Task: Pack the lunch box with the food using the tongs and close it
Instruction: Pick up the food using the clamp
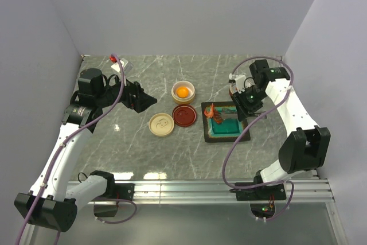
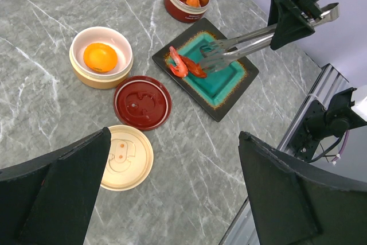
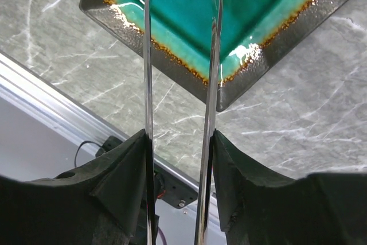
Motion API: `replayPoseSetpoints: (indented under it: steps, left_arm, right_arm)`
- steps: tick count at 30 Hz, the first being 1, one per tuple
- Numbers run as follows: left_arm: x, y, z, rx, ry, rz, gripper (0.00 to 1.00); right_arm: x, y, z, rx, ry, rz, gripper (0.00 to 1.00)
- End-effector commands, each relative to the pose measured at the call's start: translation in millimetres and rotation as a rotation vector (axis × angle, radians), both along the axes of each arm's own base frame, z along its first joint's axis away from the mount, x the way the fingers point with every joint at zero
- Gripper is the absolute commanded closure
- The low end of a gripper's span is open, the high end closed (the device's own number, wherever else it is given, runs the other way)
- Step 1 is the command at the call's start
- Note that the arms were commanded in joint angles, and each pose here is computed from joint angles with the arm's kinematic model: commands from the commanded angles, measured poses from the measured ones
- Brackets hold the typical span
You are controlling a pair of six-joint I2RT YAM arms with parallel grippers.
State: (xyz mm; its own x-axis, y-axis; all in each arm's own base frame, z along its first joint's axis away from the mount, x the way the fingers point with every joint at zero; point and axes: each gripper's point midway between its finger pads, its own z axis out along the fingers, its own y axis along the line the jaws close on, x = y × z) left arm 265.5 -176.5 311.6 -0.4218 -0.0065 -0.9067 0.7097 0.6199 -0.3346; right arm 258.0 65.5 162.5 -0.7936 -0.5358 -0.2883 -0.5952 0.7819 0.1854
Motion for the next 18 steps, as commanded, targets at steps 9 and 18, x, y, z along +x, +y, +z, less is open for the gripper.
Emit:
replayPoseSetpoints:
  steps: [9, 18]
  left_arm:
    - [-1.8, -1.3, 9.1, -0.01, -0.034, -0.019, 0.01]
    - [-1.2, -0.6, 9.0, -0.008, -0.036, -0.017, 0.01]
  right_arm:
    - [13.6, 3.4, -14.0, -0.077, -0.068, 0.048, 0.46]
    - [11.8, 7.0, -19.5, -0.094, -0.062, 0.087, 0.46]
